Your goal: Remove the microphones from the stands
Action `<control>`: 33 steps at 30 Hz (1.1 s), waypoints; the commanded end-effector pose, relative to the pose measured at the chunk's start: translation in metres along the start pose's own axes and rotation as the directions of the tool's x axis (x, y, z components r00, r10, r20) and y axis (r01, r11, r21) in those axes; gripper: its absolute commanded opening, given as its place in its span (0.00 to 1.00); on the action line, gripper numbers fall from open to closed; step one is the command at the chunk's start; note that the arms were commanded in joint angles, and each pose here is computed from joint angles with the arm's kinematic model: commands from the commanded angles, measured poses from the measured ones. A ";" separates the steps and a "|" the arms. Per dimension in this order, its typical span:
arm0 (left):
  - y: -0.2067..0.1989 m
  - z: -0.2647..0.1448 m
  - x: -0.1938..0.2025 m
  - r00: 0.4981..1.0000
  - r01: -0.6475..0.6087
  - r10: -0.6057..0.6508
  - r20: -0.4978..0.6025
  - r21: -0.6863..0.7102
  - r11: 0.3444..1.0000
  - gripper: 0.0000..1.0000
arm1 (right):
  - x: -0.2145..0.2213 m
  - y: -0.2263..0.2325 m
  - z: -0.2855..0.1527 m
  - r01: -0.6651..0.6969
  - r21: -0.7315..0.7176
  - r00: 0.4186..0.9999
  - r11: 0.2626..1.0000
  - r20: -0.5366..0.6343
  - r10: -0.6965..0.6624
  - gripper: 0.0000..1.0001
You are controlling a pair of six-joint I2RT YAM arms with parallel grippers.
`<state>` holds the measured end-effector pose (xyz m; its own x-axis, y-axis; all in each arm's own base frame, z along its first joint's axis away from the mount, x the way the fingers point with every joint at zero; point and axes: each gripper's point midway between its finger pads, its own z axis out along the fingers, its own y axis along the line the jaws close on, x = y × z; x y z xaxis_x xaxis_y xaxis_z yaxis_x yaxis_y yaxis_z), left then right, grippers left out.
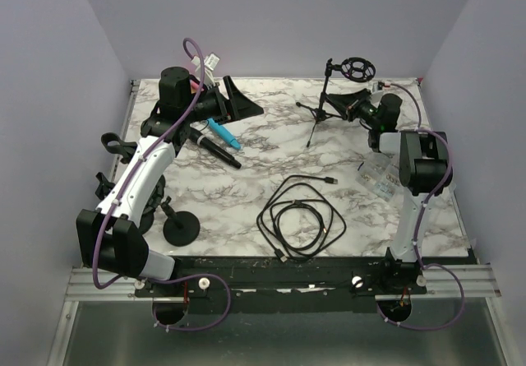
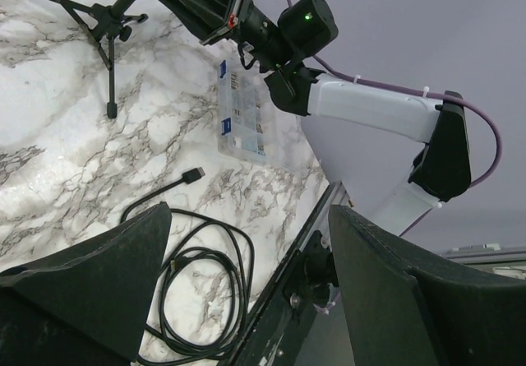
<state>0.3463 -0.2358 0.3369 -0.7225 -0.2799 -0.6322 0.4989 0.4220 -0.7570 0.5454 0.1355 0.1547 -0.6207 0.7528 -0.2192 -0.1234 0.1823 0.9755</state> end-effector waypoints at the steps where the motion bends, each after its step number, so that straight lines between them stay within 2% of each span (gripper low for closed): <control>1: -0.005 -0.003 0.000 1.000 -0.019 0.019 0.000 0.025 1.000 0.79 | 0.012 -0.071 -0.005 0.078 0.237 0.997 0.968 -0.008 -0.078 0.01; 11: 0.001 -0.002 0.000 1.000 -0.011 0.011 -0.003 0.014 1.000 0.79 | 0.014 -0.074 -0.011 0.279 0.321 0.954 0.905 0.016 -0.300 0.01; 20: 0.008 -0.005 -0.006 1.000 0.000 0.000 0.012 0.002 1.000 0.79 | 0.013 -0.073 -0.015 0.434 0.365 0.879 0.824 0.026 -0.475 0.01; 24: 0.012 -0.006 -0.009 1.000 0.021 -0.021 0.020 0.010 1.000 0.79 | 0.020 -0.063 -0.011 0.527 0.368 0.822 0.766 0.006 -0.569 0.01; 28: 0.011 -0.008 -0.010 1.000 0.018 -0.018 0.026 0.012 1.000 0.79 | 0.032 -0.050 -0.005 0.643 0.389 0.724 0.660 -0.028 -0.689 0.01; 33: 0.012 -0.008 -0.010 0.999 0.020 -0.020 0.026 0.011 1.000 0.79 | 0.036 -0.043 -0.004 0.707 0.438 0.633 0.556 -0.040 -0.773 0.01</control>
<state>0.3571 -0.2208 0.3342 -0.7213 -0.3171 -0.6158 0.4710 0.4272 -0.7717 0.5429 0.1587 0.1707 -0.2276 0.4919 -0.8404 -0.2863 0.7911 0.5406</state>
